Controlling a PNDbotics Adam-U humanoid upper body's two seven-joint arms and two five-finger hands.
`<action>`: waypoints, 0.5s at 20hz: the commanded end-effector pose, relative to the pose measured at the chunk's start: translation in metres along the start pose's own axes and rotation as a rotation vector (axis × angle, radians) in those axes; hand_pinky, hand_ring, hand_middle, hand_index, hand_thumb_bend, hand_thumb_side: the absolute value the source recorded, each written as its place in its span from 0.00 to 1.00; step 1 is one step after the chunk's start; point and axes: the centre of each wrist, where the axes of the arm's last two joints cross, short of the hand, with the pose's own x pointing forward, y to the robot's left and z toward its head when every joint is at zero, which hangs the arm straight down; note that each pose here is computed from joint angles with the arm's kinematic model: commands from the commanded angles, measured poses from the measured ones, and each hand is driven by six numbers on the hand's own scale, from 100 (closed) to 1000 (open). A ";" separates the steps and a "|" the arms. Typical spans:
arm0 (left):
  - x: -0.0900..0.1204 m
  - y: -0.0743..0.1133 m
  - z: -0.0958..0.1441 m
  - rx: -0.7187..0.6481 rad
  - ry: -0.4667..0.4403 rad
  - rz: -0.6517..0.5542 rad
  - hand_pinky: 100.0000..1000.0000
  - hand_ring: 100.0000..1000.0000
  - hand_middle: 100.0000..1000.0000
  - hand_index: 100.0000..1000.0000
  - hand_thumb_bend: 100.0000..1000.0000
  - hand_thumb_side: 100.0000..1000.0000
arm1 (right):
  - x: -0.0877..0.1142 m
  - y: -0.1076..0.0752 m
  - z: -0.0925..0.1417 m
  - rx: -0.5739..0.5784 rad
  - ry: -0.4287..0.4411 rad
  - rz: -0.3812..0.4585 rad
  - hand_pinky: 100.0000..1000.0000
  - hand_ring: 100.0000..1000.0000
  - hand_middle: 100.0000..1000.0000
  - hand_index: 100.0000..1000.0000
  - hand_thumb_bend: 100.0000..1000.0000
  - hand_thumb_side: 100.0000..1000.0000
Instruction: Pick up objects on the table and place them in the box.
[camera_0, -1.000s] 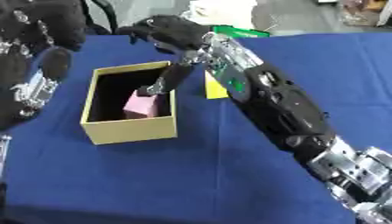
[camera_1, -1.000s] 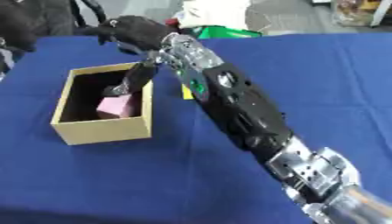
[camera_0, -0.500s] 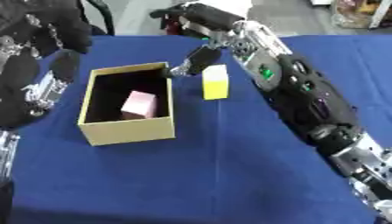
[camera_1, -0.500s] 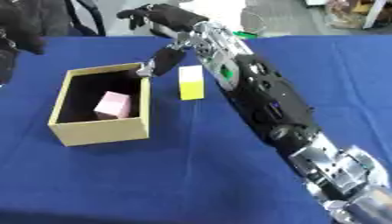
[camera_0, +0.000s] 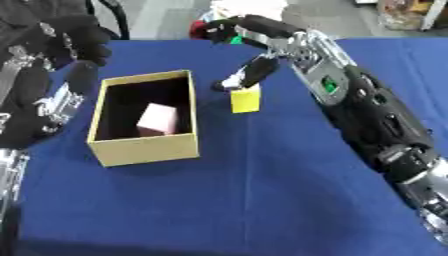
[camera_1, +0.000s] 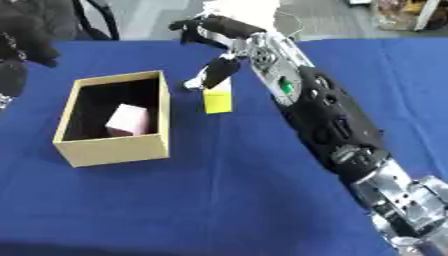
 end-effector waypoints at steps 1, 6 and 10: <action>0.002 0.009 0.000 0.001 -0.004 -0.032 0.61 0.63 0.63 0.82 0.25 0.59 | -0.015 -0.006 0.007 0.016 0.036 -0.013 0.85 0.80 0.74 0.98 0.49 0.40; 0.002 0.009 0.001 0.000 0.000 -0.031 0.61 0.63 0.63 0.82 0.25 0.59 | -0.031 0.005 0.010 0.065 0.075 -0.056 0.85 0.81 0.74 0.97 0.49 0.40; 0.001 0.009 0.002 0.000 0.003 -0.032 0.61 0.63 0.63 0.82 0.25 0.59 | -0.039 0.010 0.014 0.087 0.100 -0.063 0.85 0.81 0.74 0.97 0.49 0.39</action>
